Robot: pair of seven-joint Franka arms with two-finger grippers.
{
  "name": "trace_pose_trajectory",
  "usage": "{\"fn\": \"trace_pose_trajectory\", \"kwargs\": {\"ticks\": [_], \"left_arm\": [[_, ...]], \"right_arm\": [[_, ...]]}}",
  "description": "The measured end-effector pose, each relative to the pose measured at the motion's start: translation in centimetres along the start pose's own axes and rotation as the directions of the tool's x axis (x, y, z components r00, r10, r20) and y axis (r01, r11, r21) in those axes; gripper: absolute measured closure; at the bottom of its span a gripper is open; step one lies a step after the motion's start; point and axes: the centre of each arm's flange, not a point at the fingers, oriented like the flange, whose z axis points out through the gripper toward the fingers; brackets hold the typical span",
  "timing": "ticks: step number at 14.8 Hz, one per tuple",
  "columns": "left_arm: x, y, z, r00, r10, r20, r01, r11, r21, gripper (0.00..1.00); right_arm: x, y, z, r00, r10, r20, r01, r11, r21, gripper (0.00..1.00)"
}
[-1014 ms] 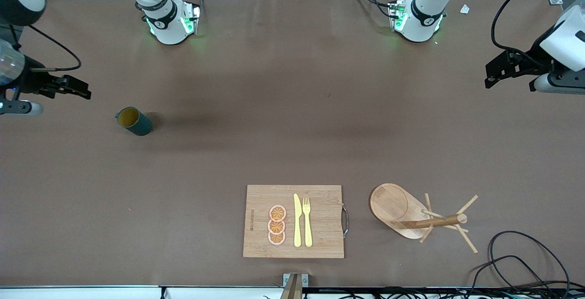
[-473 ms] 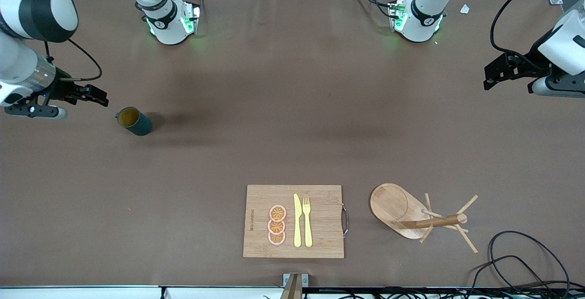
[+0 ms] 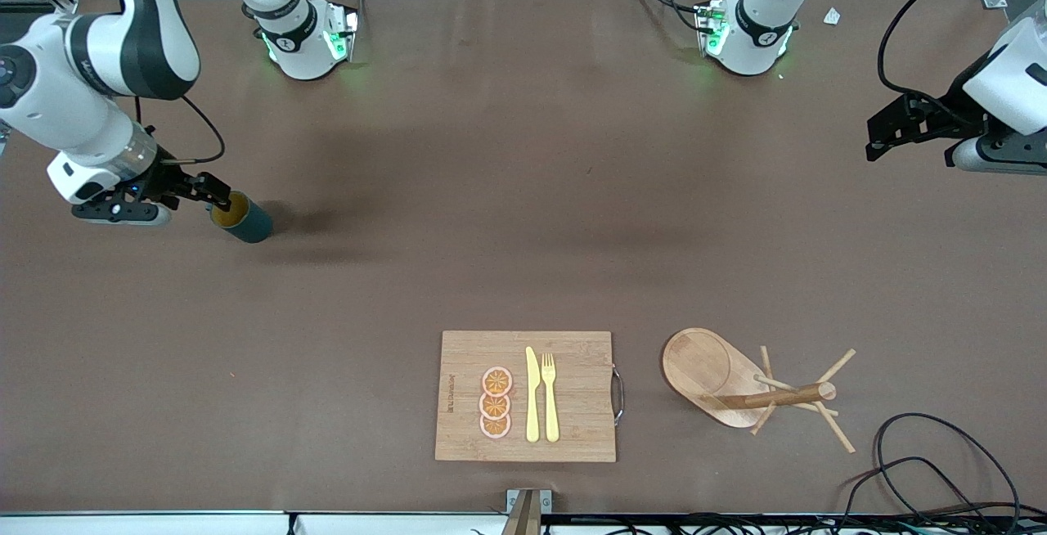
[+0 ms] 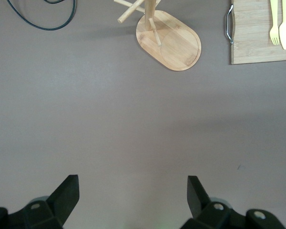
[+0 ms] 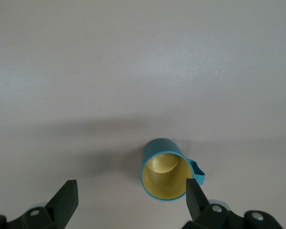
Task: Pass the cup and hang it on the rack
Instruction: 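Reach the right gripper down over the teal mug rim, then close the right gripper on the teal mug rim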
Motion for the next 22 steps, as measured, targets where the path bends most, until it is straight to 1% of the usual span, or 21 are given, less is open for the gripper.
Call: {"fn": "trace_pose_trajectory", "kwargs": {"ticks": [2, 5, 8, 12, 17, 22], "left_arm": [[0.0, 0.0, 0.0, 1.0, 0.0, 0.0, 0.0, 1.0, 0.0, 0.0], [0.0, 0.0, 0.0, 1.0, 0.0, 0.0, 0.0, 1.0, 0.0, 0.0], [0.0, 0.6, 0.0, 1.0, 0.011, 0.0, -0.011, 1.0, 0.0, 0.0], [0.0, 0.9, 0.0, 1.0, 0.017, 0.0, -0.017, 1.0, 0.0, 0.0], [0.0, 0.9, 0.0, 1.0, 0.016, 0.0, -0.016, 1.0, 0.0, 0.0], [0.0, 0.9, 0.0, 1.0, 0.016, 0.0, -0.016, 1.0, 0.0, 0.0]], "right_arm": [[-0.5, 0.3, 1.7, 1.0, 0.01, 0.013, -0.01, 1.0, 0.001, 0.0], [-0.9, 0.8, 3.6, 0.998, 0.037, 0.047, -0.038, 0.999, 0.02, 0.0], [-0.8, 0.9, 5.2, 0.997, 0.043, 0.061, -0.045, 0.999, 0.027, 0.0], [-1.5, 0.9, 7.6, 0.998, 0.049, 0.036, -0.05, 0.998, 0.028, 0.0], [-3.4, 1.0, 10.7, 0.998, 0.053, 0.021, -0.054, 0.998, 0.025, 0.0], [-4.3, 0.4, 11.7, 0.999, 0.043, 0.015, -0.044, 0.999, 0.023, 0.0]]}}
